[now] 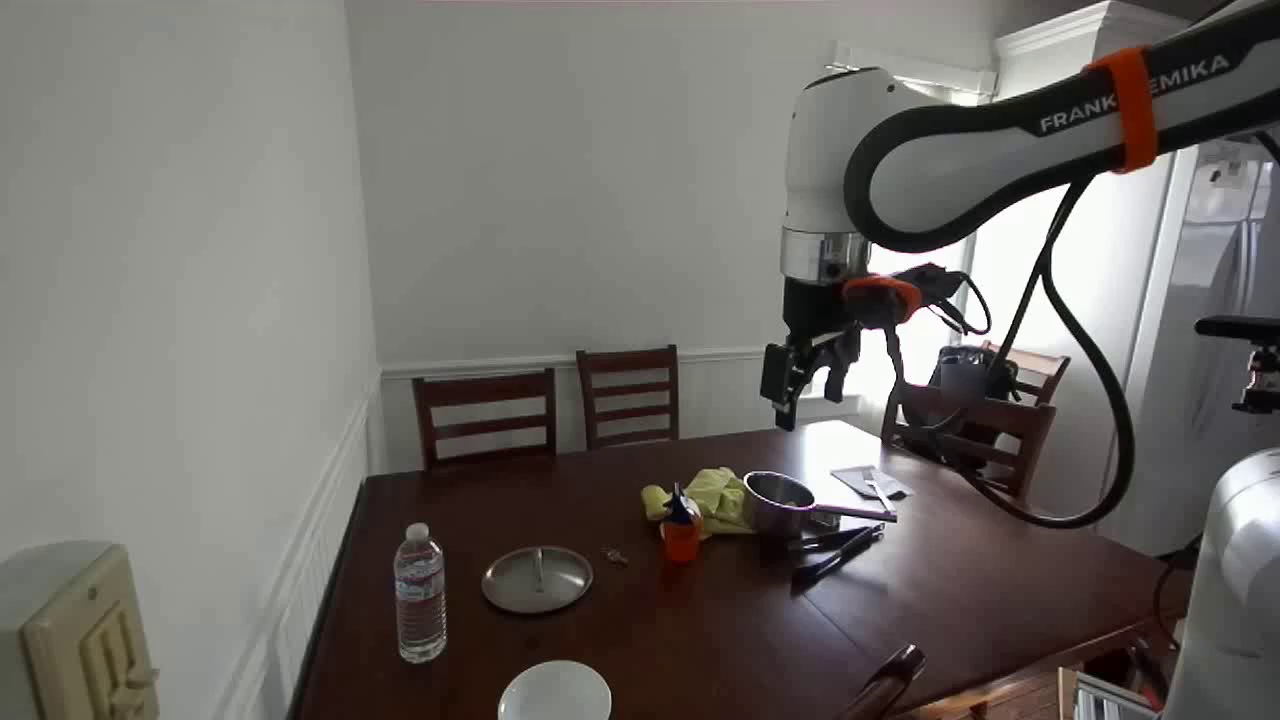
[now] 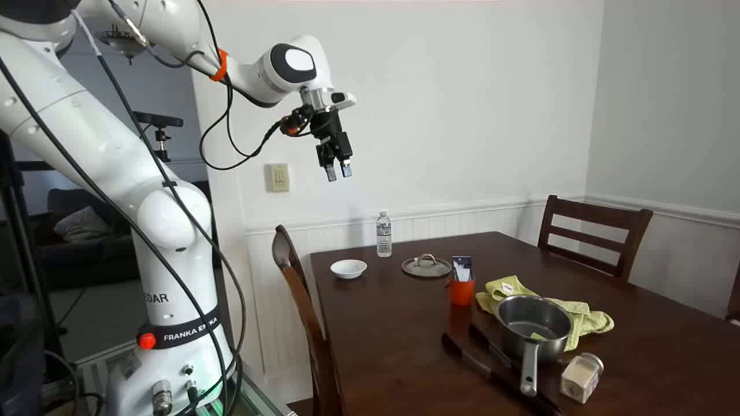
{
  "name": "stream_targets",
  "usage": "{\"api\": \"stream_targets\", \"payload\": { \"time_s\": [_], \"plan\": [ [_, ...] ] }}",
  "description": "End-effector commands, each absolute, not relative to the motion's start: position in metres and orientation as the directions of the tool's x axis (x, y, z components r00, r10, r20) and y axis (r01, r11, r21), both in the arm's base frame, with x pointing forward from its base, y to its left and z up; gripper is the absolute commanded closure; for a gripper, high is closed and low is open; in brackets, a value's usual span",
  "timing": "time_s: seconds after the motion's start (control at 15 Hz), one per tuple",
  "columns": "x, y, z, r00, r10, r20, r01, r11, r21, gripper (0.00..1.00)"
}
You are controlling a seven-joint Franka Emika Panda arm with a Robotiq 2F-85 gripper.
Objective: Pick up the silver pot and move it to the left of the table
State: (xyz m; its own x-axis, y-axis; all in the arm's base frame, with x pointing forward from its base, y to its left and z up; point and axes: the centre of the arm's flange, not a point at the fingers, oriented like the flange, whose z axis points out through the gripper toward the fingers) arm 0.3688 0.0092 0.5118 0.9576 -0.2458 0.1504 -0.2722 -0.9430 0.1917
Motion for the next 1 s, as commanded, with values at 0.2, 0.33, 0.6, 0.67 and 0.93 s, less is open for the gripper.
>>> {"api": "stream_targets", "payload": {
  "time_s": [0.2,0.33,0.6,0.67,0.93],
  "plan": [
    [0.369,0.009,0.512,0.958,-0.246,0.150,-0.272,-0.943,0.192,0.00],
    [0.373,-0.009,0.513,0.972,-0.177,0.154,-0.203,-0.964,0.171,0.00],
    [0.392,-0.105,0.498,0.995,0.011,0.099,-0.001,-0.993,0.117,0.00],
    [0.396,-0.128,0.493,0.998,0.024,0.066,0.017,-0.994,0.104,0.00],
    [0.400,-0.233,0.449,0.999,-0.012,-0.037,-0.012,-1.000,0.001,0.00]
  ]
}}
